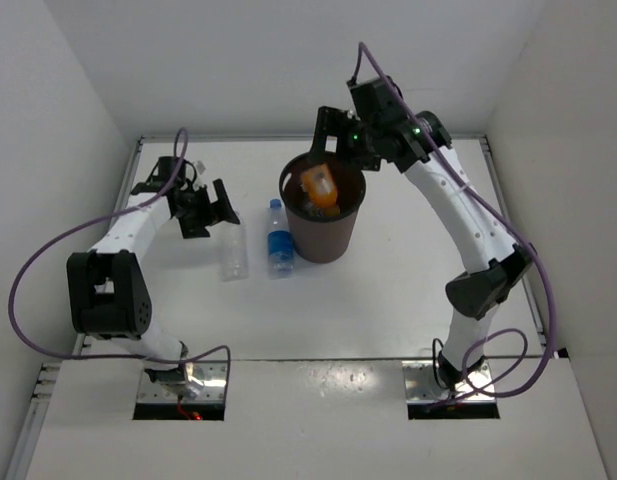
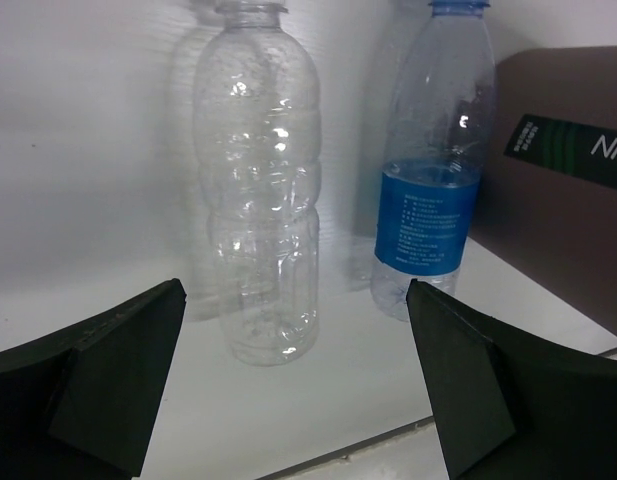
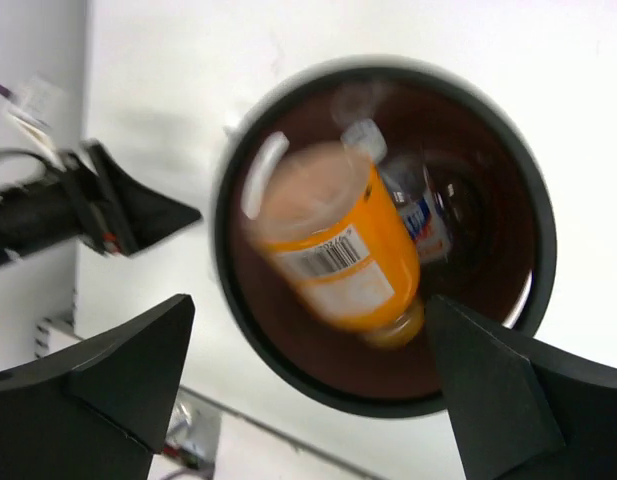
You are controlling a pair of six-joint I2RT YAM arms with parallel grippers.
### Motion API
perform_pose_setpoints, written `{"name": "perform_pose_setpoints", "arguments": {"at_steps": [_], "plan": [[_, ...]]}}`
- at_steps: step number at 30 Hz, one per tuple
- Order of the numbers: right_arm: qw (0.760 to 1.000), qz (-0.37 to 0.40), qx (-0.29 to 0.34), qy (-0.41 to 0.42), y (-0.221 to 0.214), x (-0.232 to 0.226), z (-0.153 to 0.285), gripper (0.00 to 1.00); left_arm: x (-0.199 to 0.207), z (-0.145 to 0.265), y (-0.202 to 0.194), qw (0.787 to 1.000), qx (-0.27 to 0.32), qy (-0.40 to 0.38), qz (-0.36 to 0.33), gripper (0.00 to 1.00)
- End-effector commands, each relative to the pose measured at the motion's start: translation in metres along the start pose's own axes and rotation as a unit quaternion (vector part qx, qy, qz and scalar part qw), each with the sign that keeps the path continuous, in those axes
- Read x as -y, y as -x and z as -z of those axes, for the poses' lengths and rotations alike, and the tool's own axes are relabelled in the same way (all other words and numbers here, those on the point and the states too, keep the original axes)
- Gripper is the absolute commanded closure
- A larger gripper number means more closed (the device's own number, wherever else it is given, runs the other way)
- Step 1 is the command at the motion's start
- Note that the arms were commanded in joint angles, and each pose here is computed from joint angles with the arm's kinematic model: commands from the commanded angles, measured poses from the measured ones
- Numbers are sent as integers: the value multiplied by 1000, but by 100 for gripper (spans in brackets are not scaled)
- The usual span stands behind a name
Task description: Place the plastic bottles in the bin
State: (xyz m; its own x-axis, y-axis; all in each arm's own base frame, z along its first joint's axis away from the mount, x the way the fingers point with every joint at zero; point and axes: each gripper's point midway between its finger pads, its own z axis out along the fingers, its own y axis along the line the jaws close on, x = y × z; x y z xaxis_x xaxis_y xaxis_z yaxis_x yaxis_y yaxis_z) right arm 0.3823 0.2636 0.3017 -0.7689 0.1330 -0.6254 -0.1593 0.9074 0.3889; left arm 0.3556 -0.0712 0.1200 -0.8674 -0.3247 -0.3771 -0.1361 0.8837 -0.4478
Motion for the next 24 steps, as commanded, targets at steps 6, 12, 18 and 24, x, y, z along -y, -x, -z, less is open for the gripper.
{"name": "perform_pose_setpoints", "arguments": {"at_steps": [6, 12, 18, 24], "plan": [[995, 23, 91, -12, 46, 5, 47, 0, -5, -4, 1, 1000, -7, -17, -5, 0], [995, 23, 93, -5, 36, 8, 52, 0, 3, -27, 0, 998, -8, 37, -44, 0], [994, 32, 99, -14, 39, 11, 57, 0, -26, -48, -25, 992, -44, 110, -29, 7], [994, 26, 107, -28, 42, 22, 64, 0, -50, -68, -48, 986, -84, 144, -21, 16]]}}
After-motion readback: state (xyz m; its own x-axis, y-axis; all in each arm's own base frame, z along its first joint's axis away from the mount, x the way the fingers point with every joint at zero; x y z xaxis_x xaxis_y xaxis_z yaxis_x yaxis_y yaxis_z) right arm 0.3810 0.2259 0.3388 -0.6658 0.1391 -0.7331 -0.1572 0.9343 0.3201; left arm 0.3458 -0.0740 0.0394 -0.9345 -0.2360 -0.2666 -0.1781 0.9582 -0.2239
